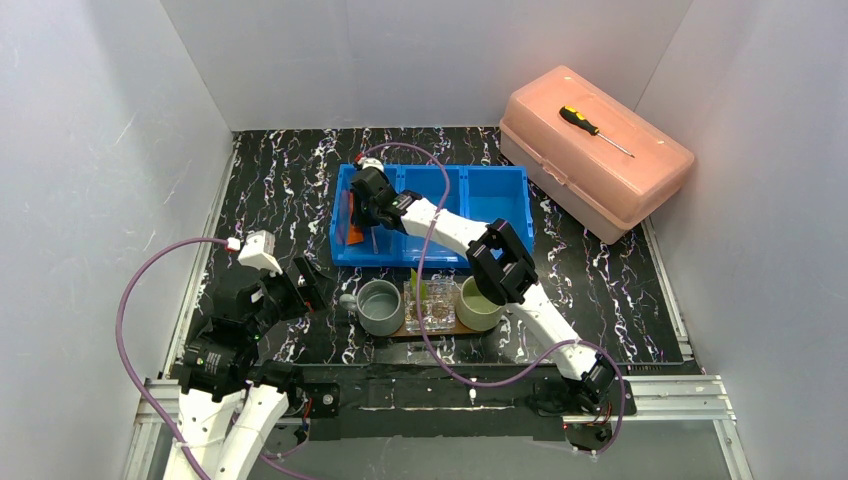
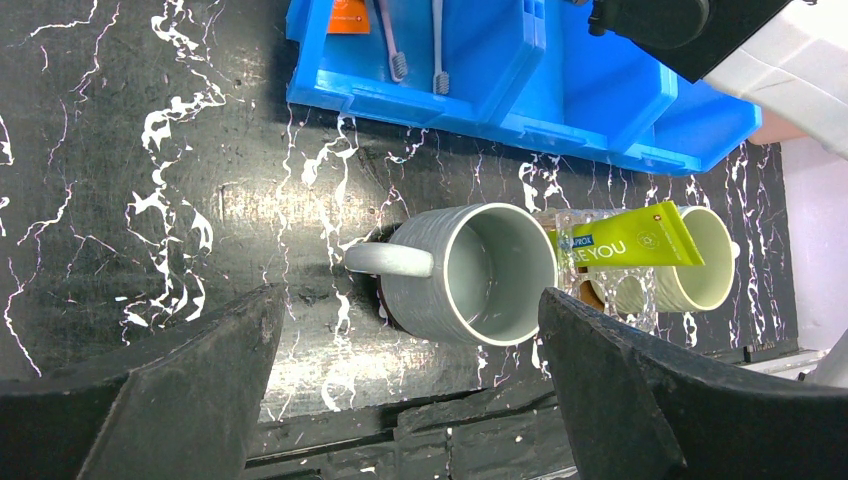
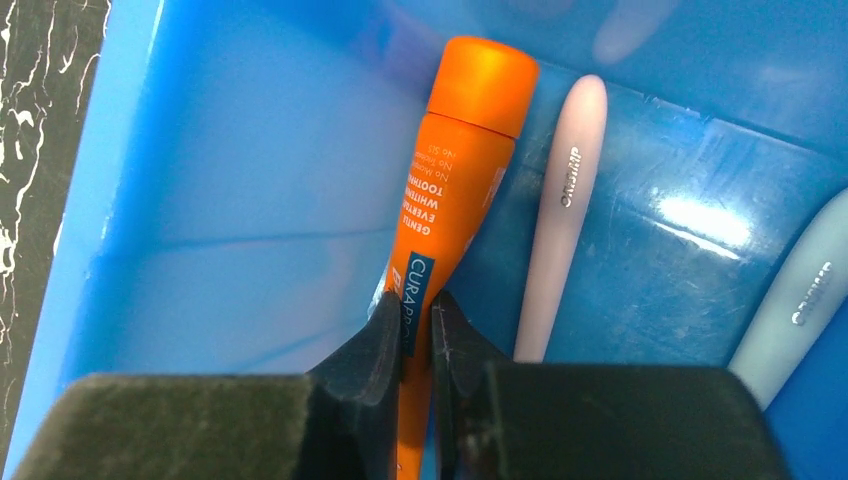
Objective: Prepare toiletry sets of a toothbrush and toothpaste on the tray
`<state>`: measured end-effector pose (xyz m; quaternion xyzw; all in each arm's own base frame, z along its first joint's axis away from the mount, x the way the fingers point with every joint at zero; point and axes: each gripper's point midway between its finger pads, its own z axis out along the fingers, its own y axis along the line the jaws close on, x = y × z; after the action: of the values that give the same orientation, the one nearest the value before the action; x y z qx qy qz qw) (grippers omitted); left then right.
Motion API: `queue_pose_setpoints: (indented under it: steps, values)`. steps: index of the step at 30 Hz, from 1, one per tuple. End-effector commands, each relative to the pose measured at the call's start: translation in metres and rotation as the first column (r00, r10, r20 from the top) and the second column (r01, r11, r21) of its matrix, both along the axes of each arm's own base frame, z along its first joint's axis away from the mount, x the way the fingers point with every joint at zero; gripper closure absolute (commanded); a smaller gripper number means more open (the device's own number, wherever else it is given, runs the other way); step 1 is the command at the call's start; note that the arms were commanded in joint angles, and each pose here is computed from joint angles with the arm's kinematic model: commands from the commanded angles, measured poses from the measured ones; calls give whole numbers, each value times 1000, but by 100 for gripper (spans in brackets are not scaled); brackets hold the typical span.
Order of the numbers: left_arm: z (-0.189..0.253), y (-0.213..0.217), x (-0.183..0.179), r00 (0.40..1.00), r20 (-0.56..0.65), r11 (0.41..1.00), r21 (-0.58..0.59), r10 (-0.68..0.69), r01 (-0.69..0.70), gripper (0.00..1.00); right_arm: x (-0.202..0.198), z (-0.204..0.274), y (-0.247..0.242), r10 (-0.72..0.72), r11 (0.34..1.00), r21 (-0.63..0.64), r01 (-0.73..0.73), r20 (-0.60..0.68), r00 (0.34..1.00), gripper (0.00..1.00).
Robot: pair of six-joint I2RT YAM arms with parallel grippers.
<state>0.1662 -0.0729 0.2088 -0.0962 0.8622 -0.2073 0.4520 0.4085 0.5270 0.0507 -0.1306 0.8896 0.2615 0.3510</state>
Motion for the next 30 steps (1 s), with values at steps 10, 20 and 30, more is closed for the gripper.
queue_pose_setpoints:
  steps: [10, 20, 30]
  values:
    - [2, 2, 2, 1000, -7, 1000, 4, 9, -9, 2, 9, 68, 2, 6, 997, 76, -14, 106, 994, 99]
    - [2, 1, 2, 1000, -13, 1000, 3, 4, -4, 2, 7, 136, -18, -9, 995, 95, -12, 222, 975, 99]
    - [0, -7, 3, 999, -27, 999, -12, -38, 37, 2, -13, 197, -46, 35, 996, 67, -60, 330, 943, 99]
